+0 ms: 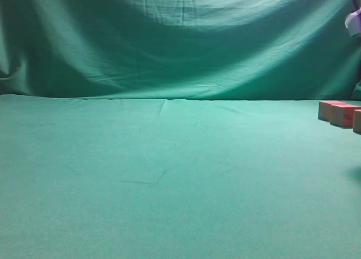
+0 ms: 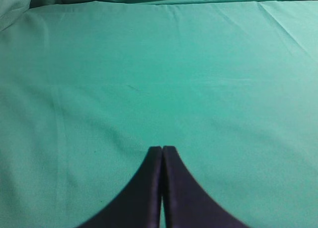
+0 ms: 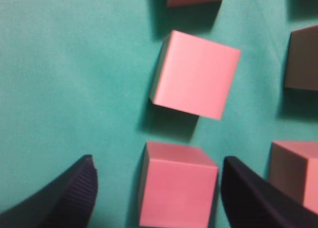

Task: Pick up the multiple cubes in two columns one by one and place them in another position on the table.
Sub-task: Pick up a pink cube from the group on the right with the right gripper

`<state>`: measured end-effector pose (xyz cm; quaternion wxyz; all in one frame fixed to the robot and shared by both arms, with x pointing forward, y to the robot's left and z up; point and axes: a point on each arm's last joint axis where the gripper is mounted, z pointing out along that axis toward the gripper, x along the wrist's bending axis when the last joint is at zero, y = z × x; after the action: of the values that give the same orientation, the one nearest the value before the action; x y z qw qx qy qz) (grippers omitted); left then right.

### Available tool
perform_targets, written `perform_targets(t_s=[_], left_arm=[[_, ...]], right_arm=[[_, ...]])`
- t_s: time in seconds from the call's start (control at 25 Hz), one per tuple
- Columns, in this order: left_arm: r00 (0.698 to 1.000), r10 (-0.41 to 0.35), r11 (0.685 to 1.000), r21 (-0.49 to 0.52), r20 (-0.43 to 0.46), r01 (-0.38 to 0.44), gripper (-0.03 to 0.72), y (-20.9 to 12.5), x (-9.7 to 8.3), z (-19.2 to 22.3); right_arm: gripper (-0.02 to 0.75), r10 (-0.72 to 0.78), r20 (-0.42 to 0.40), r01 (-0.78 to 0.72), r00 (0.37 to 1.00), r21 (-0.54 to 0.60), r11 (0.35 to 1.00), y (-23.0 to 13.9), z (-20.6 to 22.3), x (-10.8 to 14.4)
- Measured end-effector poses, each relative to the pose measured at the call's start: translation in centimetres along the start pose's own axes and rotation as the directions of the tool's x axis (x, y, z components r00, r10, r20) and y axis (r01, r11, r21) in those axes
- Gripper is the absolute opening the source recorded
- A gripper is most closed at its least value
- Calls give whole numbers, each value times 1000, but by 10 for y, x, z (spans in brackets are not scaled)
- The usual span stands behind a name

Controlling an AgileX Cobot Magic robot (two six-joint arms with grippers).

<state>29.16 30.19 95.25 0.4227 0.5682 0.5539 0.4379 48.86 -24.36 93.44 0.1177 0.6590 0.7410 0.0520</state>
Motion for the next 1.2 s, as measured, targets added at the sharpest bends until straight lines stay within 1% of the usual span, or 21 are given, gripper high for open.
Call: perform_targets(t_s=[0.08, 0.2, 0.28, 0.6, 0.8, 0.88, 0.96, 1.0, 1.12, 1.2], left_arm=[[1000, 0, 1000, 0, 0, 0, 0, 0, 0, 0], [1000, 0, 1000, 0, 0, 0, 0, 0, 0, 0], [1000, 0, 1000, 0, 0, 0, 0, 0, 0, 0], [1000, 0, 1000, 0, 0, 0, 0, 0, 0, 0], [1000, 0, 1000, 0, 0, 0, 0, 0, 0, 0], [1000, 0, 1000, 0, 0, 0, 0, 0, 0, 0], [1000, 0, 1000, 0, 0, 0, 0, 0, 0, 0], [1000, 0, 1000, 0, 0, 0, 0, 0, 0, 0], [1000, 0, 1000, 0, 0, 0, 0, 0, 0, 0], [1000, 0, 1000, 0, 0, 0, 0, 0, 0, 0]], right_arm=[[486, -3, 2, 3, 1000, 0, 1000, 0, 0, 0], [340, -8, 5, 8, 1000, -1, 1000, 0, 0, 0], [262, -8, 6, 8, 1000, -2, 1000, 0, 0, -1], [266, -9, 12, 9, 1000, 4, 1000, 0, -1, -1], [266, 3, 55, -8, 998, 90, 996, 6, -12, -5], [266, 19, 58, -26, 998, 109, 994, 11, -19, -5], [266, 22, 31, -26, 999, 116, 993, 18, -30, -3], [266, 16, 1, -16, 1000, 117, 993, 20, -36, -1], [266, -11, -124, 27, 992, 126, 992, 28, -54, 9], [266, -27, -227, 57, 974, 126, 990, 32, -65, 17]])
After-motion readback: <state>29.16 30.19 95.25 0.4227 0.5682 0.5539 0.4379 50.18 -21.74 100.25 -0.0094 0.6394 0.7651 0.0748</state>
